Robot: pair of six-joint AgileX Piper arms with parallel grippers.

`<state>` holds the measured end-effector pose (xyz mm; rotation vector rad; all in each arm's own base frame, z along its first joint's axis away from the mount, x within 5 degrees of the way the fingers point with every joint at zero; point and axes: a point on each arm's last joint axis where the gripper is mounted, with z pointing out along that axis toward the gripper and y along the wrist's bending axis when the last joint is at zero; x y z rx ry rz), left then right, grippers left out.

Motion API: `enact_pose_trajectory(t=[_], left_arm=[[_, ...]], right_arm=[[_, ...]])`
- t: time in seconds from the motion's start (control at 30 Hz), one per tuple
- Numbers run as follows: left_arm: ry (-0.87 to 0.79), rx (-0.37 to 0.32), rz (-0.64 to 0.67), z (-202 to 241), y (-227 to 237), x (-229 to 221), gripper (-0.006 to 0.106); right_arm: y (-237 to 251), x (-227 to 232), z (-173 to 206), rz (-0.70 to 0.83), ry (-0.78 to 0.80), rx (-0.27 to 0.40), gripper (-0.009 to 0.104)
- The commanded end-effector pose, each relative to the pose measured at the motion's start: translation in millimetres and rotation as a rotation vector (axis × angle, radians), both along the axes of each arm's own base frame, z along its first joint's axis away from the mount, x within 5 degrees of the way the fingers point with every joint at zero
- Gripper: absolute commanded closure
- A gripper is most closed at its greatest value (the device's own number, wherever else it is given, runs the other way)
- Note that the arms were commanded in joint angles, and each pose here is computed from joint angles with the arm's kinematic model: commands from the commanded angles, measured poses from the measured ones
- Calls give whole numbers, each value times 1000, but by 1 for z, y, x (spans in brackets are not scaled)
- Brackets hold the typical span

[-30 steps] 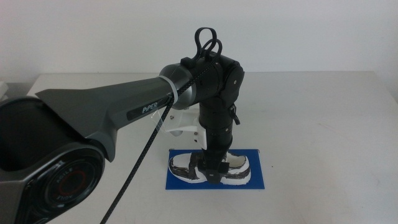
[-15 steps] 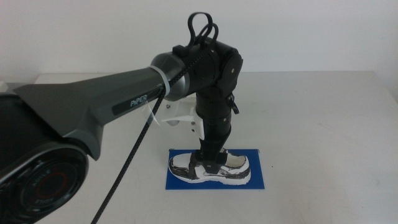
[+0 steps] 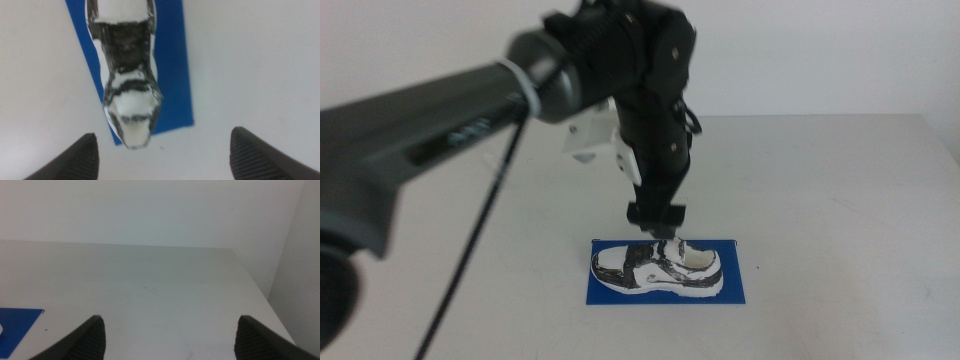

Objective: Use one arm to grab the shoe from the table and place it on the mat.

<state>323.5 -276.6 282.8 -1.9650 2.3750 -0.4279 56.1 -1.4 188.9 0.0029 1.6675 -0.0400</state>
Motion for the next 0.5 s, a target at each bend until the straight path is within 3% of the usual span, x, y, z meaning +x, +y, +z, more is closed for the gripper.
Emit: enact_pose_trajectory(t=[0.0,0.23,0.47], left_arm=[[-45,-14,2,50,17,-19,14],[-264,22,-12,107,50,-37,15],[-509,214,-113,148,86,-47,15]], right_arm=[[-1,-2,12,-8,-109,-25,29],[-1,-2,12,-8,-109,-25,29],[-1,-2,12,-8,-109,-25,29]])
